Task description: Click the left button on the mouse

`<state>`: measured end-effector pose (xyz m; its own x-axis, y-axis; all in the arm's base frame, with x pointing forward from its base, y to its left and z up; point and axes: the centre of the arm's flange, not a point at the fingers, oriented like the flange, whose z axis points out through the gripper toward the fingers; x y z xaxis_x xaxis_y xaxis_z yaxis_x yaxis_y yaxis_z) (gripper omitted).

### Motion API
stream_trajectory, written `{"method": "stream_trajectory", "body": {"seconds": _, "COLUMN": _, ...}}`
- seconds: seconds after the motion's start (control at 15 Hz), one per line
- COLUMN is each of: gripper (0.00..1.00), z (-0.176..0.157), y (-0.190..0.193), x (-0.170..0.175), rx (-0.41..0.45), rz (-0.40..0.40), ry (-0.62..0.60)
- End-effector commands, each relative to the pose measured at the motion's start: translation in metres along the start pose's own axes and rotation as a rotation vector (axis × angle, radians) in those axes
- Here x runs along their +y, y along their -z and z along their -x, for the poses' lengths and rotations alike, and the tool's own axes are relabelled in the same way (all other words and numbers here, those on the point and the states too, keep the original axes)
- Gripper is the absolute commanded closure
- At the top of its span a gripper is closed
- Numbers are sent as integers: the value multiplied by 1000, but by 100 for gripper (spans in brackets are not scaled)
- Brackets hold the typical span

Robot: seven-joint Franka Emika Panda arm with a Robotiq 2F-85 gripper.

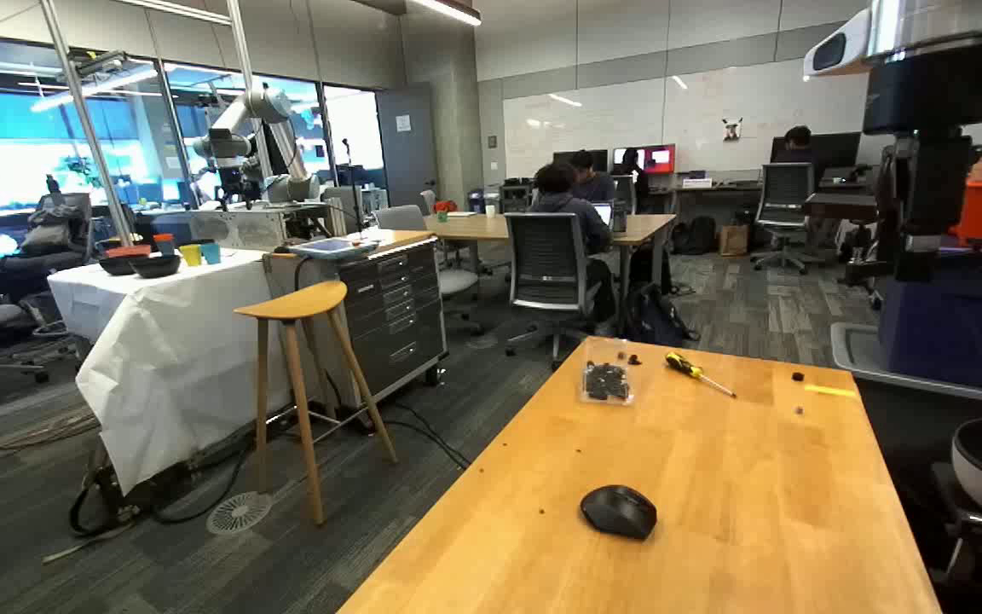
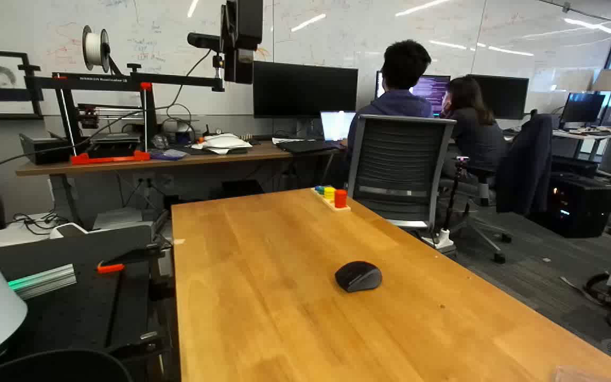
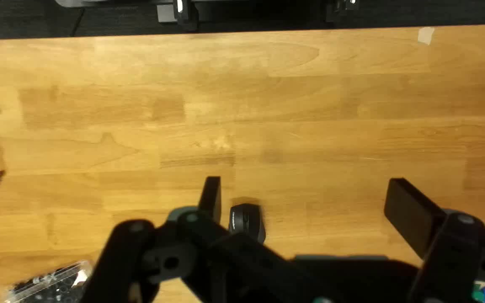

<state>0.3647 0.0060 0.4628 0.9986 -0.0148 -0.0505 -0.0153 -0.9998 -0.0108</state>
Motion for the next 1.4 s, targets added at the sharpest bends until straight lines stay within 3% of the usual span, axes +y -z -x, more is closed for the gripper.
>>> {"method": "stream_trajectory", "body": {"seconds": 0.0, "gripper": 0, "z": 0, "y": 0, "x": 0, "rx": 0, "rz": 0, "ry": 0}}
{"method": "stream_trajectory", "body": {"seconds": 0.53, "gripper": 0, "z": 0, "y": 0, "x": 0, "rx": 0, "rz": 0, "ry": 0}}
{"method": "stream_trajectory", "body": {"seconds": 0.67, "gripper": 0, "z": 2, "y": -5, "x": -8, "rx": 3, "rz": 32, "ry": 155}}
{"method": "stream_trajectory", "body": {"seconds": 0.8, "gripper": 0, "z": -7, "y": -8, "x": -11, "rx": -9, "rz": 25, "ry": 236}}
{"method": "stream_trajectory", "body": {"seconds": 1.0, "gripper": 0, "z": -30, "y": -12, "x": -9, "rx": 57, "rz": 56, "ry": 315}}
{"method": "stream_trajectory", "body": {"seconds": 1.33, "gripper": 3, "z": -79, "y": -15, "x": 1, "rx": 288, "rz": 133, "ry": 376}}
